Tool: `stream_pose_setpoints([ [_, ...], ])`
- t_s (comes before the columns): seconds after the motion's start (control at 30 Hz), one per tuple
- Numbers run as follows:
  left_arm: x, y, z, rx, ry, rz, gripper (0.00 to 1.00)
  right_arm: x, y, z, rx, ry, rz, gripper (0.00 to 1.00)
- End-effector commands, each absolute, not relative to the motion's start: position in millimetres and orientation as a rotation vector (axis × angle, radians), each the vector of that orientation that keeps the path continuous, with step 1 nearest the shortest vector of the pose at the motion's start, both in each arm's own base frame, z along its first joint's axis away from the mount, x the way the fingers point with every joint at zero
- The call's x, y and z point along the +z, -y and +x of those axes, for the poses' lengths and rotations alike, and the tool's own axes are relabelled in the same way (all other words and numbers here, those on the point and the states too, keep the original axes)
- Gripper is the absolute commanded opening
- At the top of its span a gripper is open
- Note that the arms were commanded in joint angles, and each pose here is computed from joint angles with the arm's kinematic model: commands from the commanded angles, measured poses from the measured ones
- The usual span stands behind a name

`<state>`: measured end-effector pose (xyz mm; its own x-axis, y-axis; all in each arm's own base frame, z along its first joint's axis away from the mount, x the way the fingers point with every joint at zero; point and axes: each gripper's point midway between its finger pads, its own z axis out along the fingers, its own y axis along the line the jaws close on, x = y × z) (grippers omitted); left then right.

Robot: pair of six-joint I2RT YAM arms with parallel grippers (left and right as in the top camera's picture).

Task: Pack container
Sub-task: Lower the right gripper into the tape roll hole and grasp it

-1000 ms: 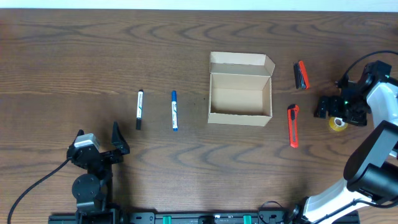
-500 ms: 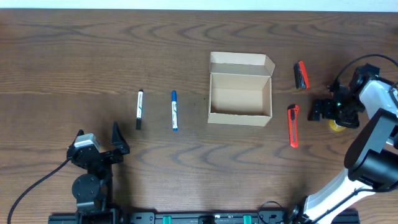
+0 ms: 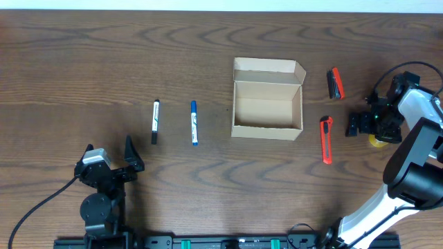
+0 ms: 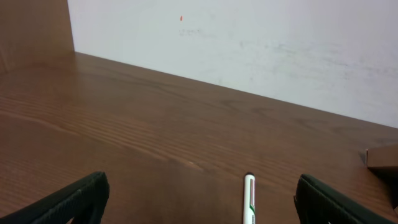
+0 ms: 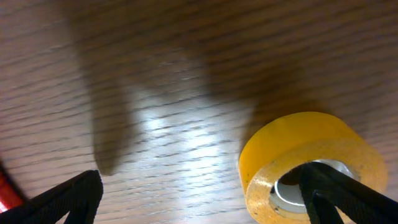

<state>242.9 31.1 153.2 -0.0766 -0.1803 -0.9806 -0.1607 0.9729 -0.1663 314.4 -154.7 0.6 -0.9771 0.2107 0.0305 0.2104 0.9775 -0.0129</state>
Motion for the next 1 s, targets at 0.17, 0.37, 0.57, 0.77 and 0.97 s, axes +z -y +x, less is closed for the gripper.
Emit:
stream_pose_setpoints([
  [0.17, 135, -31, 242, -0.014, -1.712, -0.265, 0.95, -3, 160, 315, 0.085, 3.076, -0.411, 0.99],
  [0.37, 135, -31, 242, -0.014, -1.712, -0.265, 0.95, -3, 161, 319, 0.091, 3.087, -0.442, 0.99],
  [0.57, 135, -31, 242, -0.014, -1.712, -0.265, 0.95, -6, 160, 323, 0.074, 3.102, -0.443, 0.99],
  [0.77, 135, -31, 242, -0.014, -1.712, -0.265, 0.95, -11, 159, 321, 0.065, 3.086, -0.441, 0.87],
  [0.97, 135, -31, 242, -0.014, -1.712, -0.265, 0.95, -18, 157, 318, 0.051, 3.064, -0.443, 0.12],
])
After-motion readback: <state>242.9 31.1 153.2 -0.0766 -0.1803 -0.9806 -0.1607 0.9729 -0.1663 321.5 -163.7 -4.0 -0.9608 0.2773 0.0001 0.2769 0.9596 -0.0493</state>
